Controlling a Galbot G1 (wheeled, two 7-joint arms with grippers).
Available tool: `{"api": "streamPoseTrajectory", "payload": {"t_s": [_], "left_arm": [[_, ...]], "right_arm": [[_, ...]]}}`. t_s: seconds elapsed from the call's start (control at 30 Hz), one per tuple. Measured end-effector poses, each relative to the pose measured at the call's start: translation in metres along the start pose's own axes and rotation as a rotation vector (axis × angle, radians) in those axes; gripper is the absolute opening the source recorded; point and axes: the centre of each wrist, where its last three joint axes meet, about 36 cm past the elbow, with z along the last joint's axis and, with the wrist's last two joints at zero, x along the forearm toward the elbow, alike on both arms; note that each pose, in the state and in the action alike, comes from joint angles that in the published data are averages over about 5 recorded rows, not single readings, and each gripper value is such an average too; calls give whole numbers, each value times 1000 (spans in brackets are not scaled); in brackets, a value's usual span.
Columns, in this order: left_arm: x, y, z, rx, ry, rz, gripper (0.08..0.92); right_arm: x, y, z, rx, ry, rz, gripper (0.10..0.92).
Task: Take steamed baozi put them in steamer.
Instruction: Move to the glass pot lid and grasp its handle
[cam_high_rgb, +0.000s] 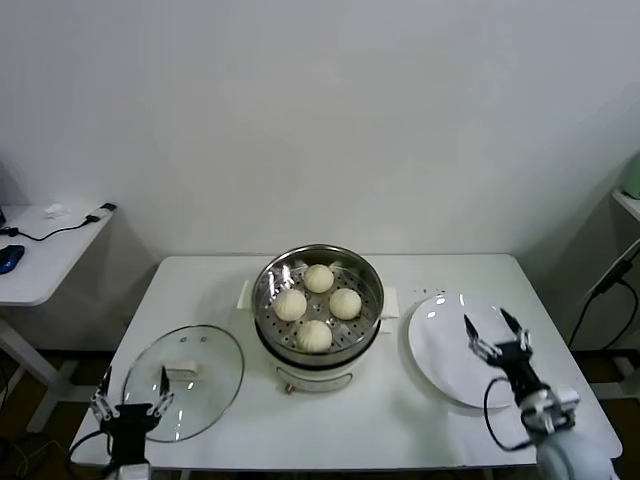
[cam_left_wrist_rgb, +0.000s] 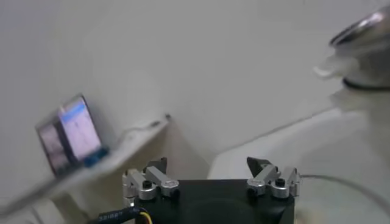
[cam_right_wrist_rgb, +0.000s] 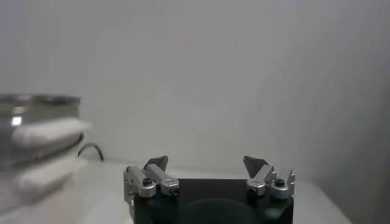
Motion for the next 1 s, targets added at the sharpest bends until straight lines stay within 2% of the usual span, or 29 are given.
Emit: {"api": "streamPoseTrajectory", "payload": {"t_s": [0.1, 0.2, 0.33, 0.5, 0.7, 1.0], "left_arm": [[1, -1, 18, -168, -62, -33, 823], [1, -2, 38, -340, -143, -41, 823], [-2, -6, 63, -526, -240, -14, 823], [-9, -10, 86, -676, -315, 26, 823], [-25, -13, 100, -796, -346, 73, 823], [-53, -19, 110, -916, -320, 119, 823]], "right_arm": [[19, 6, 13, -9, 15, 27, 823], [31, 13, 21, -16, 23, 45, 823], [44, 22, 28, -24, 33, 61, 823], [59, 32, 35, -29, 42, 73, 823], [72, 40, 39, -36, 45, 86, 823], [84, 48, 38, -48, 36, 102, 823]]}}
